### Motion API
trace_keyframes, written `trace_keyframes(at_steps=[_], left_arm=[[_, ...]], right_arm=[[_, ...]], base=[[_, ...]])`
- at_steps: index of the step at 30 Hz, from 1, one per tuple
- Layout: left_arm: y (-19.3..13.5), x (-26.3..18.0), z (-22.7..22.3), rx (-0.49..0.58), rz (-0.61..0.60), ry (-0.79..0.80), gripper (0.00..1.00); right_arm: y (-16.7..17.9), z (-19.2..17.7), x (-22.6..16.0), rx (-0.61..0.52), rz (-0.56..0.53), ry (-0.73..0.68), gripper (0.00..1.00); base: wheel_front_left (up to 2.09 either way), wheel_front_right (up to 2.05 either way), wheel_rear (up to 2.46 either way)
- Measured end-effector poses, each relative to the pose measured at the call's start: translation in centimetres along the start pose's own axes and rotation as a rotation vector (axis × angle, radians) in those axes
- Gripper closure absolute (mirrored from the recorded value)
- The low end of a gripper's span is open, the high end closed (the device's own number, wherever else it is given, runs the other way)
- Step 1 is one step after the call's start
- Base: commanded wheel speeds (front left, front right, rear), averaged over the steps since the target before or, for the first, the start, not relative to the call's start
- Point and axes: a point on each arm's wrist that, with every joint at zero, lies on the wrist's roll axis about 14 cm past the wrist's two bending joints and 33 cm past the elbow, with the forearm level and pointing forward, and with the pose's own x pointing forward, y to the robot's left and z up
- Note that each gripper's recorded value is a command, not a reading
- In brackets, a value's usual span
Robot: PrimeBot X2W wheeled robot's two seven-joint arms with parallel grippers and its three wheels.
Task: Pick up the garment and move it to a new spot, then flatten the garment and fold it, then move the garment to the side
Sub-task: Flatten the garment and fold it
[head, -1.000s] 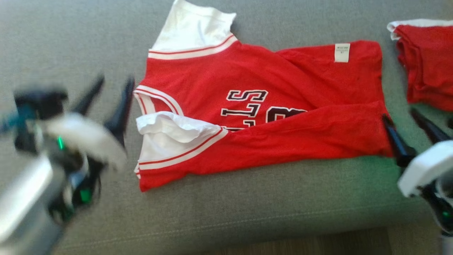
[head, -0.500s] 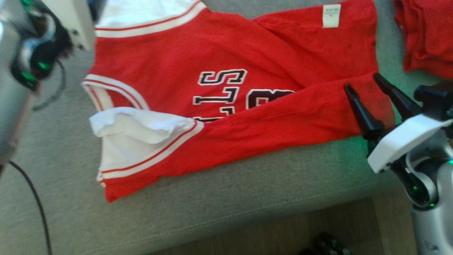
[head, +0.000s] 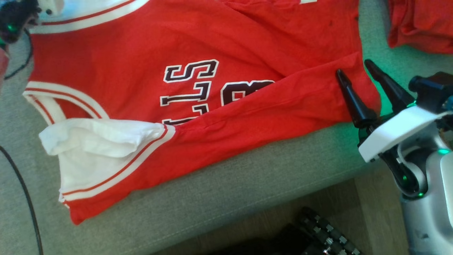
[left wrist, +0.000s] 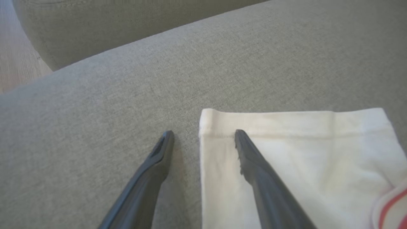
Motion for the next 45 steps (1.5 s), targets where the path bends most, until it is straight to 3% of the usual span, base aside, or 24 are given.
trace_keyframes(at_steps=[1, 2, 4, 6, 8, 16, 27, 39, 41, 42, 44, 45], left_arm=[[0.0, 0.2, 0.2, 0.008, -0.003, -0.002, 0.05], [0.2, 0.4, 0.4, 0.011, 0.002, -0.005, 0.17], [0.2, 0.6, 0.6, 0.016, 0.002, -0.007, 0.57], [0.3, 0.8, 0.5, 0.017, 0.0, -0.004, 0.74], [0.3, 0.9, 0.5, 0.017, -0.001, -0.003, 1.0], [0.1, 1.0, 1.0, 0.037, -0.009, -0.04, 1.0], [0.0, -0.2, 2.3, 0.062, -0.026, -0.105, 1.0], [0.6, -1.1, 2.6, 0.094, -0.02, -0.12, 1.0], [0.6, -1.2, 2.6, 0.098, -0.021, -0.119, 1.0], [0.6, -1.2, 2.5, 0.1, -0.021, -0.117, 1.0], [0.7, -1.3, 2.4, 0.105, -0.018, -0.114, 1.0], [0.7, -1.4, 2.3, 0.108, -0.017, -0.111, 1.0]], right_arm=[[-0.1, 0.1, 0.1, -0.001, -0.003, -0.004, 0.0], [-0.2, 0.2, 0.2, -0.002, -0.005, -0.007, 0.0], [-0.3, 0.0, 0.2, -0.003, -0.009, -0.001, 0.0], [-0.4, -0.1, 0.2, 0.0, -0.01, 0.001, 0.0], [-0.4, 0.2, 0.4, 0.002, -0.008, -0.006, 0.0], [-0.7, 1.5, 1.8, 0.024, -0.019, -0.02, 0.0], [0.5, 5.7, 6.8, 0.019, 0.006, 0.002, 0.0], [1.0, 5.5, 10.3, 0.048, 0.004, 0.121, 0.0], [1.2, 5.8, 10.7, 0.051, 0.008, 0.127, 0.18], [1.4, 6.0, 10.9, 0.053, 0.011, 0.126, 0.51], [1.6, 6.2, 11.2, 0.054, 0.016, 0.128, 0.76], [1.7, 6.2, 11.2, 0.054, 0.018, 0.129, 1.0]], base=[[0.0, 0.0, 0.0], [0.0, 0.0, 0.0], [0.0, 0.0, 0.0], [0.0, 0.0, 0.0], [0.0, 0.0, 0.0], [0.0, 0.0, 0.0], [0.0, 0.0, 0.0], [0.0, 0.0, 0.0], [0.0, 0.0, 0.0], [0.0, 0.0, 0.0], [0.0, 0.0, 0.0], [0.0, 0.0, 0.0]])
